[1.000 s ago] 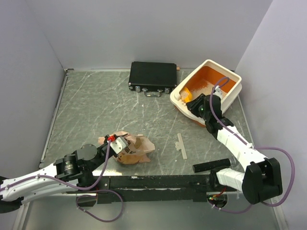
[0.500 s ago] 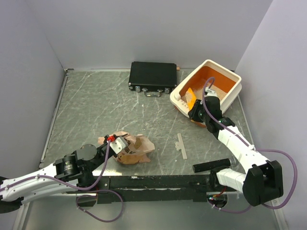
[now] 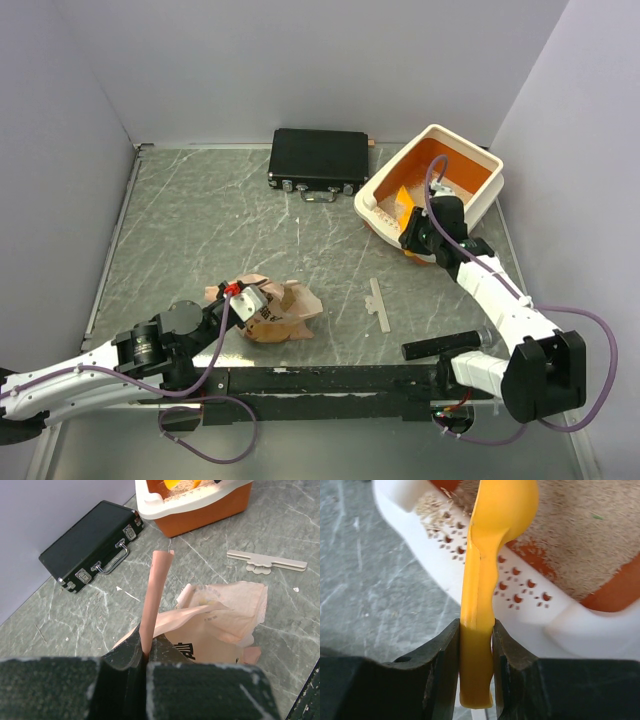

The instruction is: Fill the litter box with clean litter

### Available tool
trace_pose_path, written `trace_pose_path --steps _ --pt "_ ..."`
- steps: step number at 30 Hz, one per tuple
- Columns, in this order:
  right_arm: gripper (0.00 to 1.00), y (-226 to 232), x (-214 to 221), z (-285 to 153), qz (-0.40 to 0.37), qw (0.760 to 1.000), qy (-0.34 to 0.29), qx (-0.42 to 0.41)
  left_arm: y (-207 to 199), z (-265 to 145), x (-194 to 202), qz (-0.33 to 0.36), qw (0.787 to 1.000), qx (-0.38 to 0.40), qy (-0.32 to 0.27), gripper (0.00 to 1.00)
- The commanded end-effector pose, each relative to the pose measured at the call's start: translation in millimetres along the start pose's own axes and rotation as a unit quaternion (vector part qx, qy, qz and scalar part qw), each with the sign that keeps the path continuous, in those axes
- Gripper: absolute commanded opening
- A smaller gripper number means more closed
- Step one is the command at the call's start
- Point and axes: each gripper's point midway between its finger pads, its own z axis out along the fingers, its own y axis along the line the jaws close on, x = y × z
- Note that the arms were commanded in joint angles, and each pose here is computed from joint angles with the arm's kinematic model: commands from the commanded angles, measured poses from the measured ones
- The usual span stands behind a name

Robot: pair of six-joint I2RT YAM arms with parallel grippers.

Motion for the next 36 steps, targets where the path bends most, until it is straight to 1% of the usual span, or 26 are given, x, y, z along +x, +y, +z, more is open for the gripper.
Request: trace_pose_path --steps 1,2,7,11,12,13,14,15,16,17,20,22,26,29,31,36 --pt "0.0 -13 -12 0 0.004 0.999 -0.001 0.036 3 -1 -33 -0.035 0.998 0.002 -0.051 0.01" --pt "0.0 -16 -8 3 0.002 0.999 0.015 0.042 3 -1 -33 -0.034 0.998 0.001 -0.051 0.01" --pt "0.0 -13 -19 5 -0.023 0.998 0.029 0.047 4 -1 -32 -0.034 0.998 -0.001 -0.05 0.01" --pt "0.0 -25 -36 -2 -0.061 0.994 0.018 0.088 3 0 -31 -0.032 0.998 0.001 -0.047 0.01" --pt "0.0 -28 -34 -4 -0.071 0.992 0.027 0.1 2 1 -30 -0.032 0.998 0.002 -0.045 0.01" --pt "0.0 -35 -35 -4 -0.082 0.989 0.03 0.122 2 1 -30 -0.031 0.999 0.002 -0.043 0.01" --pt "0.0 -30 -42 -5 -0.096 0.987 0.028 0.124 1 2 -29 -0.031 0.999 0.002 -0.041 0.01" --pt "0.0 -31 -40 -6 -0.107 0.985 0.035 0.133 0 3 -28 -0.03 0.999 0.003 -0.039 0.01" --pt "0.0 -40 -36 -6 -0.122 0.978 0.05 0.163 1 3 -27 -0.03 0.999 0.001 -0.036 0.01" --pt "0.0 -32 -37 -7 -0.144 0.974 0.053 0.167 1 3 -27 -0.03 0.999 0.001 -0.035 0.01" --pt "0.0 -32 -34 -6 -0.178 0.965 0.064 0.183 2 3 -26 -0.03 0.999 -0.002 -0.031 0.01" --pt "0.0 -34 -27 -4 -0.196 0.957 0.088 0.193 3 2 -26 -0.03 0.999 -0.003 -0.032 0.01" --pt "0.0 -17 -15 5 -0.206 0.962 0.116 0.133 2 2 -27 -0.029 0.999 -0.001 -0.032 0.01" --pt "0.0 -12 -7 11 -0.215 0.96 0.14 0.113 2 2 -27 -0.031 0.999 0.001 -0.032 0.01" --pt "0.0 5 4 15 -0.212 0.963 0.156 0.061 2 1 -28 -0.031 0.999 0.0 -0.032 0.01" --pt "0.0 21 17 18 -0.204 0.961 0.188 0.009 3 0 -28 -0.031 0.999 -0.001 -0.034 0.01"
